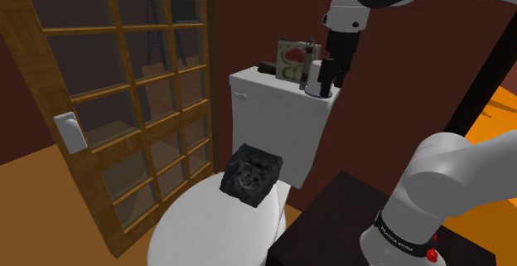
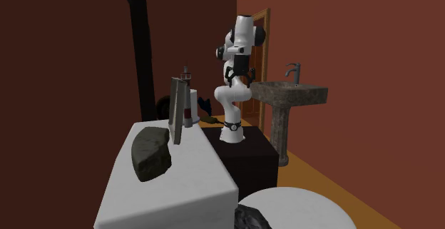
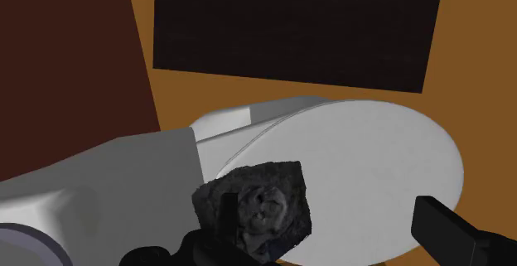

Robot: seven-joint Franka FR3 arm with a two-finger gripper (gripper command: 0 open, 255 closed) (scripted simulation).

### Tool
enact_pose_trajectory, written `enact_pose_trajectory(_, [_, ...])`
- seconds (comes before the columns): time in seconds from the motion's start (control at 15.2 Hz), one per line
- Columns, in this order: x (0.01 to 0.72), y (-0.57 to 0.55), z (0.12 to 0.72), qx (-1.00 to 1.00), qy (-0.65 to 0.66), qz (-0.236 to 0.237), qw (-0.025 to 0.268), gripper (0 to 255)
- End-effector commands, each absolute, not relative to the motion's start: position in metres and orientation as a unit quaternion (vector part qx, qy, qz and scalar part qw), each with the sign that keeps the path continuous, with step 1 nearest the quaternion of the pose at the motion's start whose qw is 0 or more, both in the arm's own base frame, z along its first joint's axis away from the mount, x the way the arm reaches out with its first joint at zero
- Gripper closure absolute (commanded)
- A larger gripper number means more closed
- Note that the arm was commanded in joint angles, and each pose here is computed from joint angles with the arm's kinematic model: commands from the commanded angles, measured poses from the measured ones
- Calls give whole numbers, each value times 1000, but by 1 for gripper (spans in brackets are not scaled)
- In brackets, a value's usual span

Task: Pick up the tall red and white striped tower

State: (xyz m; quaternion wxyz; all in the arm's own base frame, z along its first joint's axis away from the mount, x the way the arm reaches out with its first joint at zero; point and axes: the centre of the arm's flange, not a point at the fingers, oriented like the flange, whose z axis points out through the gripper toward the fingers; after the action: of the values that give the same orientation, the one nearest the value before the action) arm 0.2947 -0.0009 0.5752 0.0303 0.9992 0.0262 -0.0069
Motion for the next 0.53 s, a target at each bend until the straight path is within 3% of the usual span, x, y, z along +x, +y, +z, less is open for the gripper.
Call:
enact_pose_trajectory(0.0, [295,-1,575,999,26,-7,30,0])
enact_pose_trajectory(0.46, [350,-54,594,998,6,25,63,0])
